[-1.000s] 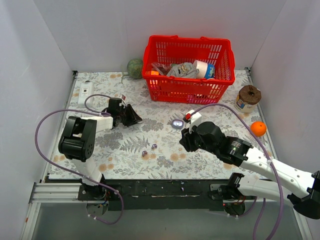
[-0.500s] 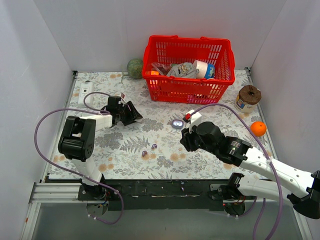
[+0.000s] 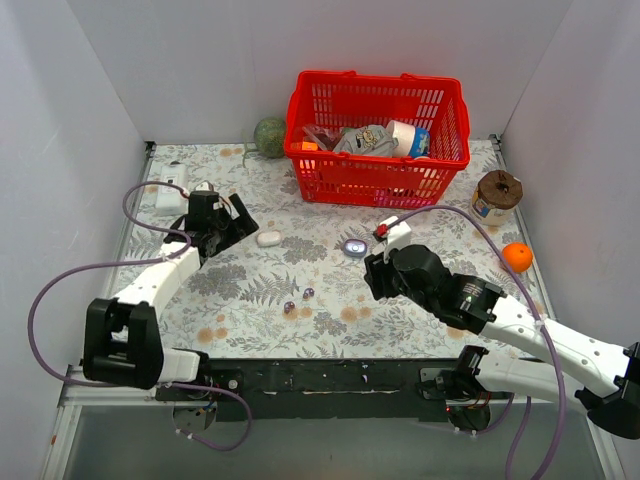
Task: Insert the wireless bluetooth earbuds into the charging case
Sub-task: Place the charging case at the center of the board, then move the charging case to the center of the board.
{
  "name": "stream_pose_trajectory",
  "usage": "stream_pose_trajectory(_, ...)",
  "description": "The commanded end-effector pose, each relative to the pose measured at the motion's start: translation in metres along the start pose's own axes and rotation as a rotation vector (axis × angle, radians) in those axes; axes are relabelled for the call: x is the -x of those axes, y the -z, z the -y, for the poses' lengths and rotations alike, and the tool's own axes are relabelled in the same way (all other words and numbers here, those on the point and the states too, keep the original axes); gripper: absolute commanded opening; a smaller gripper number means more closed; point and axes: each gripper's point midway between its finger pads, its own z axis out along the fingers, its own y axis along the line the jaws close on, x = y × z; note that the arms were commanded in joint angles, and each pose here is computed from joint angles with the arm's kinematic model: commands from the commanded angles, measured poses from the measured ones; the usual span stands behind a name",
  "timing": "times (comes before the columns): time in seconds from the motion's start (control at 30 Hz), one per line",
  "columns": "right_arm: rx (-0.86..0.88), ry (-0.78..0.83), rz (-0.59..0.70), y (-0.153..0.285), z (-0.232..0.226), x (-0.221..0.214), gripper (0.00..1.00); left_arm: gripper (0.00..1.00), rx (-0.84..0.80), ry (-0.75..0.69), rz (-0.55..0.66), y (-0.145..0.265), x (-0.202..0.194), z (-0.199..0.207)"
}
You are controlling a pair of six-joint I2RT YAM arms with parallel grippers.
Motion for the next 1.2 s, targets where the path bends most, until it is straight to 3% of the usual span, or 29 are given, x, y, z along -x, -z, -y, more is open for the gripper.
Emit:
stream_pose_trajectory(0.0,-0.157,-0.053,0.083,0.002,0.028,0.014,0.69,0.98,-0.023,-0.002,0.053,0.028,0.005,0.031)
stream_pose_trajectory(0.07,-0.172,-0.07,0.102,0.001,0.031,0.017,0.78,0.98,-0.052,0.069,0.014,0.027,-0.011,0.051)
stream_pose_trajectory(0.17,-0.181,-0.097,0.111,-0.001,0.033,0.019,0.8,0.98,-0.076,0.239,-0.048,0.022,-0.028,0.063)
stream_pose_trajectory(0.23,-0.187,-0.103,0.1,-0.002,0.034,0.018,0.8,0.98,-0.201,0.236,-0.15,0.025,-0.052,0.077)
stream_pose_trajectory(0.3,-0.186,-0.117,0.09,-0.001,0.033,0.016,0.8,0.98,-0.359,0.27,-0.122,0.035,-0.046,0.102)
stream_pose_trajectory(0.37,-0.19,-0.129,0.088,0.0,0.034,0.014,0.79,0.98,-0.443,0.143,-0.151,0.043,-0.054,0.127)
stream_pose_trajectory(0.43,-0.192,-0.139,0.086,0.004,0.036,0.012,0.79,0.98,-0.4,-0.031,-0.192,0.035,-0.083,0.152)
stream_pose_trajectory(0.47,-0.191,-0.142,0.088,0.005,0.036,0.012,0.79,0.98,-0.347,-0.099,-0.131,0.033,-0.072,0.164)
stream_pose_trajectory(0.53,-0.193,-0.15,0.1,0.011,0.038,0.014,0.79,0.98,-0.294,-0.168,-0.182,0.021,-0.095,0.182)
stream_pose_trajectory(0.57,-0.192,-0.151,0.105,0.013,0.039,0.016,0.78,0.98,-0.227,-0.176,-0.158,0.009,-0.094,0.178)
stream_pose_trajectory(0.67,-0.189,-0.157,0.113,0.023,0.041,0.017,0.78,0.98,-0.094,-0.217,-0.255,-0.027,-0.129,0.166)
stream_pose_trajectory(0.73,-0.185,-0.159,0.117,0.027,0.042,0.016,0.78,0.98,-0.056,-0.293,-0.235,-0.041,-0.141,0.173)
stream_pose_trajectory(0.97,-0.154,-0.172,0.127,0.041,0.042,0.014,0.77,0.98,0.036,-0.46,-0.217,-0.066,-0.172,0.187)
stream_pose_trajectory(1.17,-0.129,-0.172,0.134,0.045,0.041,0.01,0.77,0.98,0.03,-0.457,-0.194,-0.072,-0.174,0.203)
